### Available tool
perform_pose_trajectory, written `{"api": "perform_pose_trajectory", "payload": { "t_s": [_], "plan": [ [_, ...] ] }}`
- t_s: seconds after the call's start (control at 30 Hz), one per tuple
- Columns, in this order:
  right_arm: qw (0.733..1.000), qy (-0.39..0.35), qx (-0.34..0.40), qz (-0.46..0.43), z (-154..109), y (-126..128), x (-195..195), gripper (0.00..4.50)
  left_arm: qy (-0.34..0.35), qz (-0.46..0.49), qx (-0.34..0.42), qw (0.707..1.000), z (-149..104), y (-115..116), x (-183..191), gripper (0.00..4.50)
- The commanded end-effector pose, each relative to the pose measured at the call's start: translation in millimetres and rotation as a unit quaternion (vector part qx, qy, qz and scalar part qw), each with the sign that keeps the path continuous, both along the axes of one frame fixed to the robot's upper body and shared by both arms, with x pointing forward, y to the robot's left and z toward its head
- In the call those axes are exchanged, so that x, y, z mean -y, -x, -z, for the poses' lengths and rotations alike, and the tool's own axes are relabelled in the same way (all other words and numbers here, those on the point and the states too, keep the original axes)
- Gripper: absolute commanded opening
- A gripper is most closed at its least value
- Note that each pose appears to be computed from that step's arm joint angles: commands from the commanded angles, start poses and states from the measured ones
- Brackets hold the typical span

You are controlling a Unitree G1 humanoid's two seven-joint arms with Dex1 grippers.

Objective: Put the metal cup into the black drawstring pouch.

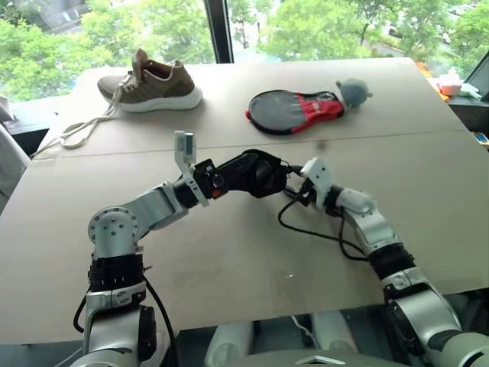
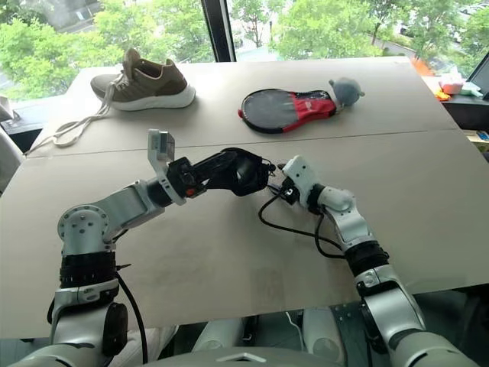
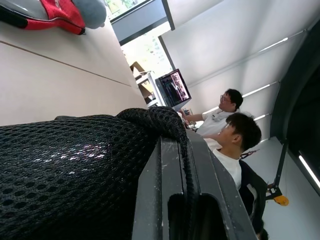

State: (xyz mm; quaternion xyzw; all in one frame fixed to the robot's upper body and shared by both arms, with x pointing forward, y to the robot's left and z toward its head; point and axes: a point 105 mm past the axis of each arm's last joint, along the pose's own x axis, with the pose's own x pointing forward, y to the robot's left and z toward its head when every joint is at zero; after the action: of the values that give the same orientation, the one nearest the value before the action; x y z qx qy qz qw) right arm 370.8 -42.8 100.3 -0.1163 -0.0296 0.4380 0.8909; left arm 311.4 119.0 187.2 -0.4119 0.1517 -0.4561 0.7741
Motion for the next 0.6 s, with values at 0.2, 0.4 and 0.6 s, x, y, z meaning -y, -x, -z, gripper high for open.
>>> {"api": "perform_pose_trajectory", "payload": {
  "t_s": [0.2,0.4,0.6],
  "plan": [
    [0.999,0.002,0.032,-0.005,-12,-1,3,0.43,0.008,0.005,0.022,1.0,-12,3,0,0.0],
    [0.999,0.02,0.035,0.021,-11,-7,16,0.03,0.021,-0.006,0.018,1.0,-13,1,-2,0.0],
    [0.97,0.135,0.177,0.097,-43,-30,46,0.0,0.049,0.011,0.049,0.998,-21,12,-6,0.27]
  ]
}}
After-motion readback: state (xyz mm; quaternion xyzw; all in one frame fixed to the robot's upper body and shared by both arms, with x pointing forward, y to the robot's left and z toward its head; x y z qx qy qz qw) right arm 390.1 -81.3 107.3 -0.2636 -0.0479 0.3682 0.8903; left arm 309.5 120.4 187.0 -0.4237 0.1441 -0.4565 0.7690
